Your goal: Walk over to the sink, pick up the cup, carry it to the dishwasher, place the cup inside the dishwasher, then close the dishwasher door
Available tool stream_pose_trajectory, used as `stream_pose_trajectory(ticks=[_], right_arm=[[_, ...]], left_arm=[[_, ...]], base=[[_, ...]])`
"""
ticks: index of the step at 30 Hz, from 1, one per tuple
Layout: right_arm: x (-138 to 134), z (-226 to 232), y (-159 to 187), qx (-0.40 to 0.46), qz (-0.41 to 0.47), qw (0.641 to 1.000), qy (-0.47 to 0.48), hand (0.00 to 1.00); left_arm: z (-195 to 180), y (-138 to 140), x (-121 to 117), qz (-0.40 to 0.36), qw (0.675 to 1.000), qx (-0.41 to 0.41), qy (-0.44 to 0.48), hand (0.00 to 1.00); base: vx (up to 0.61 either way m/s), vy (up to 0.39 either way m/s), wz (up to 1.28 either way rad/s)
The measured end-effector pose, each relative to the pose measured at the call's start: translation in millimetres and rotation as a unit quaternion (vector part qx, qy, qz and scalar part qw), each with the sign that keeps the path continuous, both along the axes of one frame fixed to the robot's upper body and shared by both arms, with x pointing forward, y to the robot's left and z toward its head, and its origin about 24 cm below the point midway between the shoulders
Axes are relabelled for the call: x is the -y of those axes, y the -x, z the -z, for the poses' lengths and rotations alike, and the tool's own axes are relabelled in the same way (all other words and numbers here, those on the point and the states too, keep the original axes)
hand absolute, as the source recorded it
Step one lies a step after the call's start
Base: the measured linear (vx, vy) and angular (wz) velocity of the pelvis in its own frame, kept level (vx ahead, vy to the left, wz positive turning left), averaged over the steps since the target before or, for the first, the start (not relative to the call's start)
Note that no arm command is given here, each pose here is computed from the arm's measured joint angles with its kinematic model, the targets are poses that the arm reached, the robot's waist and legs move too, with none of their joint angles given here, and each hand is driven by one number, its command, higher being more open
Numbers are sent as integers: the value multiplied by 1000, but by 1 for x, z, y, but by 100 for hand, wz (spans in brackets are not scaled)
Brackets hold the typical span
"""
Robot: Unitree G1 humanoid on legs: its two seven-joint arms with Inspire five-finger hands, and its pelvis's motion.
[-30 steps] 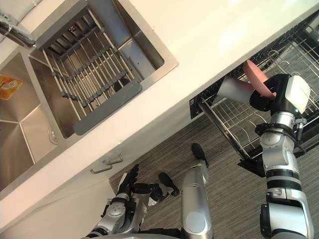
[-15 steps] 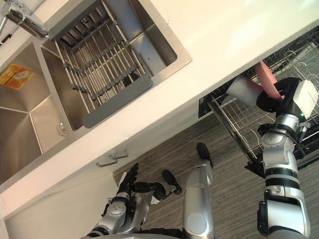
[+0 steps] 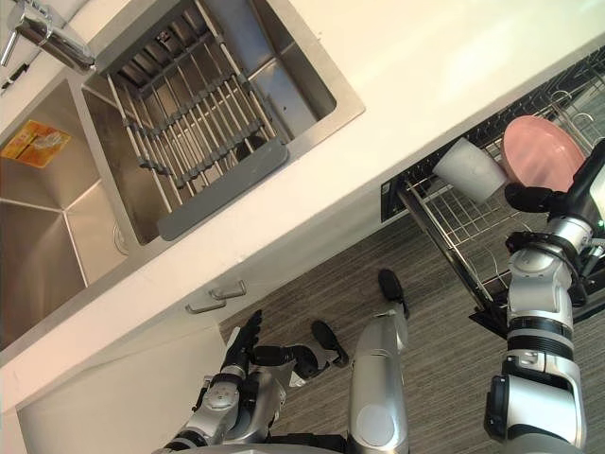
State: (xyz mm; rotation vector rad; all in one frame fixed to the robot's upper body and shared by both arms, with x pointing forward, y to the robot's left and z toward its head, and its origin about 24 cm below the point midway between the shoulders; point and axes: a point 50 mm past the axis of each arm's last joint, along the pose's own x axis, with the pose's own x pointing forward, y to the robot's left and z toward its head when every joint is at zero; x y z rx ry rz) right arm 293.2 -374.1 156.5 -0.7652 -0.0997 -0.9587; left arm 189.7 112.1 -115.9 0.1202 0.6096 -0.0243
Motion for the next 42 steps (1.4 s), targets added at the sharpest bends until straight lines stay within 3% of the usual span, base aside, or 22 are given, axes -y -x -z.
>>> stream_pose_trajectory(ticks=[5,13,25,33,37,42], right_arm=[[-3,-3,1,9,-7,1000,6,100],[-34,-12,16,48,-53,996,54,100],[-35,-30,48,93,-49,990,96,100],[-43,-28,80,158,-44,983,83,100],[-46,-13,97,177,-45,982,52,100],[-50,44,123,199,-34,973,-116,100]], left_arm=[[-1,-2,0,0,1000,2,0,100],[-2,-4,-3,-7,1000,3,-1,100],[-2,-4,-3,2,1000,-1,-5,100],[1,0,-16,-17,1000,-9,-16,100],[4,6,-23,-32,999,-19,-19,100],[7,11,-29,-37,999,-29,-27,100]], base=[[27,-51,-1],[25,-36,-6],[43,-10,-3],[59,-11,-20],[62,-1,-18],[72,11,-17]])
